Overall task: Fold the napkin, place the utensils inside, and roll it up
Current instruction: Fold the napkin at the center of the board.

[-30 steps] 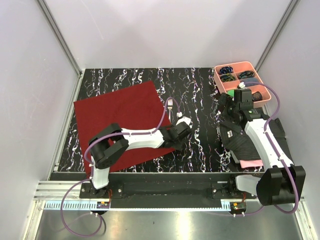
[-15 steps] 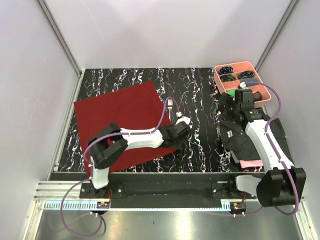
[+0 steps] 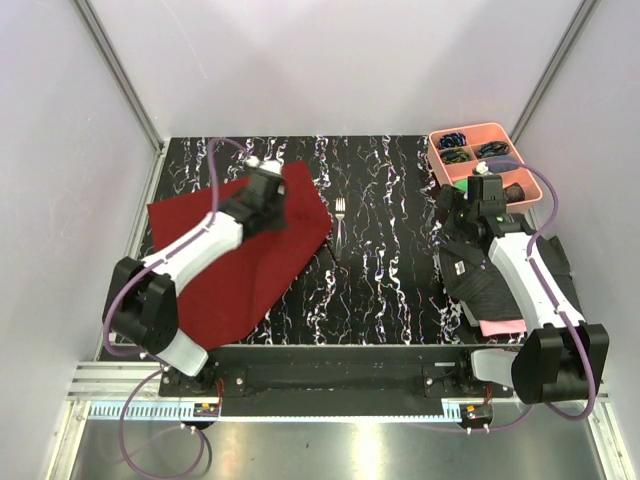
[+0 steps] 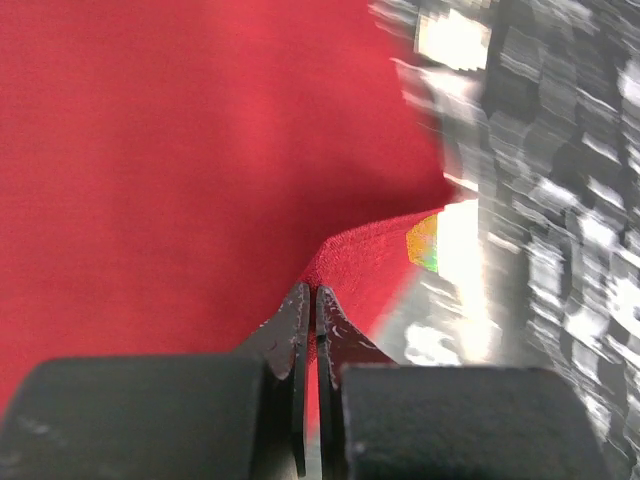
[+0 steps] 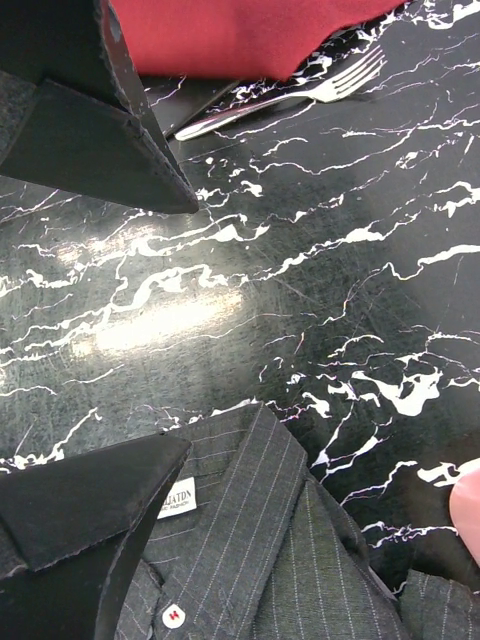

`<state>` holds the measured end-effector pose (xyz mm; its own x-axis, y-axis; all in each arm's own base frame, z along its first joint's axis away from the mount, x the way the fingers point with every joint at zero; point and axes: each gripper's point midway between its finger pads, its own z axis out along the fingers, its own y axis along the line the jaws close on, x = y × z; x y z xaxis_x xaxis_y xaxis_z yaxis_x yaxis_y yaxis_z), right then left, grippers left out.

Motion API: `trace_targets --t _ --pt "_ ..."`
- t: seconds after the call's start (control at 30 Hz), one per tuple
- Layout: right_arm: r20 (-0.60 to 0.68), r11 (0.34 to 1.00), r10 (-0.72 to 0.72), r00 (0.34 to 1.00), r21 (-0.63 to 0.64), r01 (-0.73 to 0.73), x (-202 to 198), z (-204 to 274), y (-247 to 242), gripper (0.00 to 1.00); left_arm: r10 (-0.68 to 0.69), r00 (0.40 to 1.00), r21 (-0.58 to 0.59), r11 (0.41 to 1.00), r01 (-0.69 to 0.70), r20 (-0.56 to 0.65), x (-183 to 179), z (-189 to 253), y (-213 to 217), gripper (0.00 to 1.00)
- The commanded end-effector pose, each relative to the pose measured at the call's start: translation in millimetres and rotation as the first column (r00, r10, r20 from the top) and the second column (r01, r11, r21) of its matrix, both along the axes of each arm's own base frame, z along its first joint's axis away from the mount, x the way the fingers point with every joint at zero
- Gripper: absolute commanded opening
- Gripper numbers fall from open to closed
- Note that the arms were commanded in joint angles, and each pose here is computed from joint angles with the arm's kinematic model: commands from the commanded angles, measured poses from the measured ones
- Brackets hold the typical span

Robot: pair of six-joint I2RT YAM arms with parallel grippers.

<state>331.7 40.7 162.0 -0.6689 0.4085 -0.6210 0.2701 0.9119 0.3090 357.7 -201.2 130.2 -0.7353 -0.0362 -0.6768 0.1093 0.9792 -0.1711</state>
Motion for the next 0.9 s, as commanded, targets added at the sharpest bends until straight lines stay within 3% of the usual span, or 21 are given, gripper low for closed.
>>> trace_targets --t 0.0,0.13,0.33,0.87 --pt "0.039 1.0 0.005 0.999 -0.023 -0.004 11.7 17.0 -4.0 1.0 0.111 0.994 0.157 0.981 -0.111 0.013 10.4 13.9 82.2 0.0" --pt "0.037 1.0 0.022 0.999 -0.016 -0.021 17.2 18.0 -0.7 1.0 0.236 0.971 0.221 0.946 -0.238 0.036 25.7 27.2 150.8 0.0" --pt "0.033 0.999 0.046 0.998 -0.008 -0.046 20.2 18.2 2.8 1.0 0.325 0.946 0.264 0.911 -0.316 0.009 41.0 35.3 211.0 0.0" --pt "0.026 0.999 0.046 0.999 0.013 -0.046 15.4 12.8 5.8 1.0 0.391 0.915 0.341 0.877 -0.338 -0.097 84.9 28.5 292.8 0.0"
